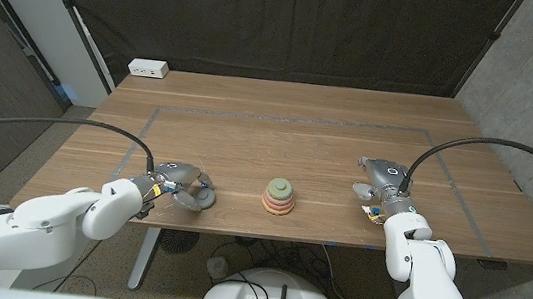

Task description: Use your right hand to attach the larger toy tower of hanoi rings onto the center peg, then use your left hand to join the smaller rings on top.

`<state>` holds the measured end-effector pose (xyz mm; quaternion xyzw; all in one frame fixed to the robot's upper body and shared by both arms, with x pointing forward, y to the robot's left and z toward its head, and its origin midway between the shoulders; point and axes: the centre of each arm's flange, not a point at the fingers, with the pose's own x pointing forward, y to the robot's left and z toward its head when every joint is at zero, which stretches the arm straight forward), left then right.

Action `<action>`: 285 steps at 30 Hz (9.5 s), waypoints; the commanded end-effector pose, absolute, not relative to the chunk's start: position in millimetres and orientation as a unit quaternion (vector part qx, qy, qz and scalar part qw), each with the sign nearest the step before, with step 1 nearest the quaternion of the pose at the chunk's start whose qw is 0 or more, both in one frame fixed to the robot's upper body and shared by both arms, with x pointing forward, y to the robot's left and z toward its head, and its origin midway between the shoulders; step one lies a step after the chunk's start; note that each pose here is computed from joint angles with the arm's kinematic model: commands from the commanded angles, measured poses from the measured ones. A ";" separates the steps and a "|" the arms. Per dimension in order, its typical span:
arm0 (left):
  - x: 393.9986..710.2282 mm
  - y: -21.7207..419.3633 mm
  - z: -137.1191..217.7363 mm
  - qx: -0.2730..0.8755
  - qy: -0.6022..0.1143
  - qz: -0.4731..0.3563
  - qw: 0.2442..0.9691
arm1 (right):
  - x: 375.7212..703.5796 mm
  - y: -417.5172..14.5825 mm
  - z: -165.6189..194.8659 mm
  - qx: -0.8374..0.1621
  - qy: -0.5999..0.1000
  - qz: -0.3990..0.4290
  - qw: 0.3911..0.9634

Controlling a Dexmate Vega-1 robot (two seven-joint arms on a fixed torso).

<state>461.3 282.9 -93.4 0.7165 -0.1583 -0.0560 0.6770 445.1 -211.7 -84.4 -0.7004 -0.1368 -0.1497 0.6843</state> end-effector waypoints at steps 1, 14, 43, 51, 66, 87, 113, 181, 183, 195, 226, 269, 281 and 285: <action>460.7 282.9 -80.0 0.707 -0.166 -0.062 0.684 | 442.2 -210.0 -83.7 -0.700 -0.136 -0.152 0.684; 449.6 281.9 -57.4 0.713 -0.164 -0.061 0.679 | 441.6 -209.4 -84.0 -0.698 -0.136 -0.152 0.686; 426.1 273.3 -11.8 0.730 -0.178 -0.073 0.655 | 440.1 -214.9 -85.7 -0.687 -0.131 -0.154 0.698; 422.1 270.5 -3.2 0.732 -0.185 -0.075 0.652 | 440.0 -217.1 -86.7 -0.686 -0.128 -0.156 0.699; 427.8 261.5 7.6 0.730 -0.204 -0.090 0.646 | 440.4 -218.2 -85.4 -0.685 -0.126 -0.158 0.700; 446.9 233.3 26.9 0.727 -0.250 -0.126 0.627 | 437.4 -222.4 -85.9 -0.680 -0.123 -0.170 0.702; 462.5 183.8 31.2 0.722 -0.300 -0.191 0.594 | 435.5 -228.3 -87.6 -0.680 -0.117 -0.174 0.703; 495.3 115.2 12.5 0.749 -0.305 -0.269 0.524 | 435.5 -244.0 -83.4 -0.680 -0.108 -0.184 0.701; 496.2 114.8 11.6 0.748 -0.304 -0.271 0.524 | 435.6 -244.4 -82.9 -0.680 -0.109 -0.185 0.701; 502.6 112.7 8.5 0.743 -0.293 -0.282 0.532 | 437.7 -246.6 -80.8 -0.680 -0.108 -0.185 0.701; 501.3 115.5 9.0 0.753 -0.279 -0.279 0.526 | 437.9 -248.7 -81.3 -0.678 -0.112 -0.185 0.702; 482.7 154.8 15.1 0.743 -0.245 -0.226 0.581 | 437.5 -252.9 -81.4 -0.663 -0.124 -0.174 0.717; 470.8 183.4 5.2 0.720 -0.236 -0.180 0.627 | 441.8 -249.8 -79.6 -0.663 -0.130 -0.165 0.718; 465.9 191.8 2.0 0.709 -0.237 -0.164 0.644 | 442.6 -248.5 -78.0 -0.666 -0.133 -0.162 0.716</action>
